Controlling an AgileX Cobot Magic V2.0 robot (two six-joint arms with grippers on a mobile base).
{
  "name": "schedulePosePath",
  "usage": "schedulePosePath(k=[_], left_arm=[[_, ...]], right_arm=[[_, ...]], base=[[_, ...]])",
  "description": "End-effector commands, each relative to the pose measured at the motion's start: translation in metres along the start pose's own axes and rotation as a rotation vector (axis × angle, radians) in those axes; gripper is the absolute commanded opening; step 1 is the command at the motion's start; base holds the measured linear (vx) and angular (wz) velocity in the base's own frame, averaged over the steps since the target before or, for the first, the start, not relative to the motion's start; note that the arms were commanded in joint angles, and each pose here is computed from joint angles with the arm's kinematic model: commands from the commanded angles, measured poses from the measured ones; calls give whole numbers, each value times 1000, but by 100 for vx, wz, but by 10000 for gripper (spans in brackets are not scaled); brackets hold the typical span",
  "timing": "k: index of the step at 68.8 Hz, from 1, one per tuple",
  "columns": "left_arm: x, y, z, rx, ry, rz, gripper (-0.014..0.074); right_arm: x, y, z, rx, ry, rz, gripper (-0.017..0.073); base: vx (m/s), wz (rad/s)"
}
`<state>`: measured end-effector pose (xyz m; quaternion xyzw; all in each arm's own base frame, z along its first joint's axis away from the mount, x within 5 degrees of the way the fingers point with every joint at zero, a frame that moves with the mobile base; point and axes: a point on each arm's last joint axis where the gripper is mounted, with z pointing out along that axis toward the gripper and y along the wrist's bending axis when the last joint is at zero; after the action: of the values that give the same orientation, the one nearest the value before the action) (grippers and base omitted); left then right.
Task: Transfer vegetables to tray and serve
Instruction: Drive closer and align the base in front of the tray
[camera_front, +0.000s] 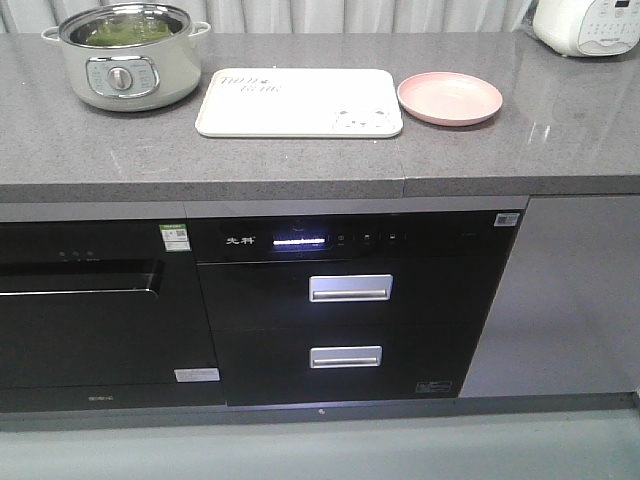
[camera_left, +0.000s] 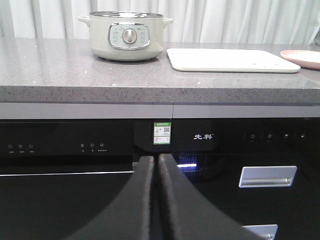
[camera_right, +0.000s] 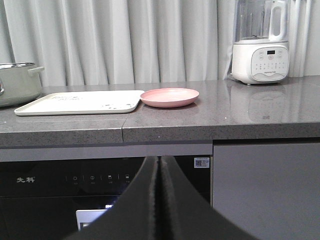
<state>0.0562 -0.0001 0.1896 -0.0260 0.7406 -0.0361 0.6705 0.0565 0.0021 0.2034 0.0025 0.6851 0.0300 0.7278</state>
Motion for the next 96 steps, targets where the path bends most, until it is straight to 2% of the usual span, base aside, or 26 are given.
schedulePosePath(k=[1,96], left_arm=[[0,-1,0,18,-62,-8,-6],[0,-1,0,18,-62,-8,-6]], right_arm=[[-2,0,0,-3,-67,-5,-3],[-2,0,0,-3,-67,-5,-3]], base=[[11,-1],[10,-1]])
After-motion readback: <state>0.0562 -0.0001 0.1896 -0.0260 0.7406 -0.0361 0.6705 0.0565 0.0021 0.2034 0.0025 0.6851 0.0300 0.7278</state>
